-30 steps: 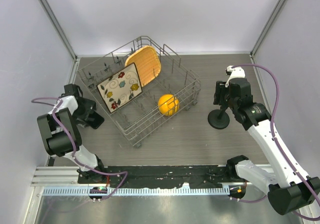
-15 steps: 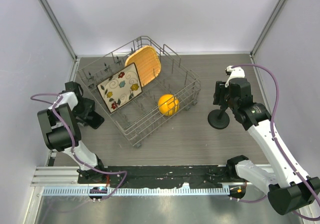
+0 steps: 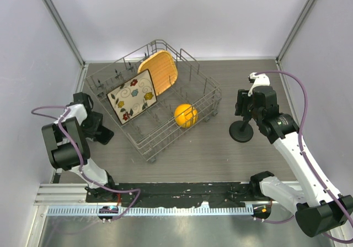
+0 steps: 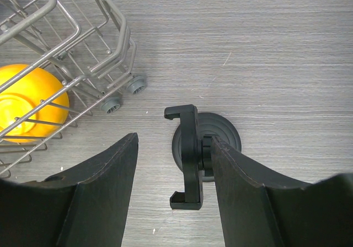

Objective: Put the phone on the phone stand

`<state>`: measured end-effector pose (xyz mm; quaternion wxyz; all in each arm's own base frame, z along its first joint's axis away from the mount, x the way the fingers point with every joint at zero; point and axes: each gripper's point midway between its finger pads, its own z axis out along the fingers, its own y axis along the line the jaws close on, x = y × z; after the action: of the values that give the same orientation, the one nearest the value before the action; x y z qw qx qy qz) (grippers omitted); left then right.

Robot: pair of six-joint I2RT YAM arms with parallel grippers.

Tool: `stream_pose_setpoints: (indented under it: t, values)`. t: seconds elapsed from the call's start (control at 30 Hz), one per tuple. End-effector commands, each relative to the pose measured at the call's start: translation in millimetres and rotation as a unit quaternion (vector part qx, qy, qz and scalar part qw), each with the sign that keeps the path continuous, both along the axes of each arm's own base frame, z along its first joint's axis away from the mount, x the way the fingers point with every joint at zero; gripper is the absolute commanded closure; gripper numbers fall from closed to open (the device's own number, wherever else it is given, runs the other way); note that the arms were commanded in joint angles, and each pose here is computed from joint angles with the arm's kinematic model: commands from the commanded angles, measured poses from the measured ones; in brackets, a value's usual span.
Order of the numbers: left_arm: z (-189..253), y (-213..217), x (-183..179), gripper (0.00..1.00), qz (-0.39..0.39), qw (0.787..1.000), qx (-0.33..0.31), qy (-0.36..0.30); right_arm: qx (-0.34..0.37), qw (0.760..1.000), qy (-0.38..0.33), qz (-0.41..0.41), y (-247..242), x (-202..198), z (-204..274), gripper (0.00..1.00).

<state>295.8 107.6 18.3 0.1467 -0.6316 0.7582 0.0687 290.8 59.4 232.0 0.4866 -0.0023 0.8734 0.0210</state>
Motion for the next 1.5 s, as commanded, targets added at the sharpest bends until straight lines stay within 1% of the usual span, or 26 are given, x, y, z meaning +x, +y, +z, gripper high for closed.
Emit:
stream_pose_setpoints:
  t: [0.0,0.1,0.17,0.2,0.27,0.33,0.4,0.5,0.57,0.6,0.67,0.7,0.73,0.8,0.87,0.9,0.97,1.23,1.47]
  values:
    - [-15,5,-77,0.11,0.038,0.991,0.030,0.122,0.011,0.999,-0.044,0.010,5,6,28,0.39]
    - [-14,5,-77,0.12,0.040,0.990,0.025,0.134,0.011,0.999,-0.045,0.011,6,6,28,0.39]
    - [-17,4,-84,0.12,0.045,0.985,0.021,0.165,0.010,0.999,-0.046,0.009,4,6,29,0.39]
    - [-15,5,-78,0.11,0.044,0.986,0.019,0.163,0.010,0.999,-0.047,0.009,5,6,30,0.39]
    - [-21,4,-80,0.11,0.047,0.982,0.011,0.184,0.010,0.999,-0.047,0.010,5,6,30,0.39]
    - [-25,2,-77,0.09,0.049,0.981,-0.001,0.190,0.011,0.999,-0.047,0.011,5,6,30,0.39]
    - [-23,1,-76,0.06,0.048,0.980,0.001,0.195,0.010,0.999,-0.047,0.010,4,6,30,0.39]
    - [-25,-1,-77,0.07,0.050,0.981,0.002,0.187,0.011,0.999,-0.048,0.011,5,6,31,0.39]
    - [-26,-2,-77,0.13,0.050,0.982,0.001,0.182,0.011,0.999,-0.048,0.012,6,6,31,0.39]
    - [-27,-2,-77,0.22,0.050,0.982,-0.001,0.181,0.010,0.999,-0.048,0.013,6,6,31,0.39]
    - [-31,-6,-76,0.36,0.044,0.983,-0.011,0.177,0.011,0.999,-0.049,0.012,6,6,32,0.39]
    - [-32,-8,-76,0.53,0.042,0.983,-0.016,0.177,0.011,0.999,-0.049,0.013,6,7,32,0.39]
    - [-34,-10,-74,0.60,0.041,0.984,-0.021,0.173,0.011,0.999,-0.050,0.012,6,6,32,0.39]
    - [-34,-10,-75,0.71,0.038,0.985,-0.020,0.168,0.011,0.999,-0.050,0.011,6,6,33,0.39]
    - [-32,-9,-75,0.77,0.036,0.986,-0.016,0.164,0.011,0.999,-0.050,0.012,6,6,33,0.39]
    - [-30,-8,-74,0.87,0.035,0.986,-0.014,0.160,0.011,0.999,-0.050,0.012,6,6,33,0.39]
    - [-26,-6,-78,1.00,0.036,0.986,-0.007,0.166,0.011,0.999,-0.050,0.014,7,6,33,0.39]
    - [0,0,-77,1.00,0.034,0.989,0.014,0.141,0.014,0.999,-0.048,0.018,9,6,31,0.39]
    - [27,4,-72,1.00,0.037,0.994,0.029,0.101,0.015,0.998,-0.049,0.020,10,5,33,0.39]
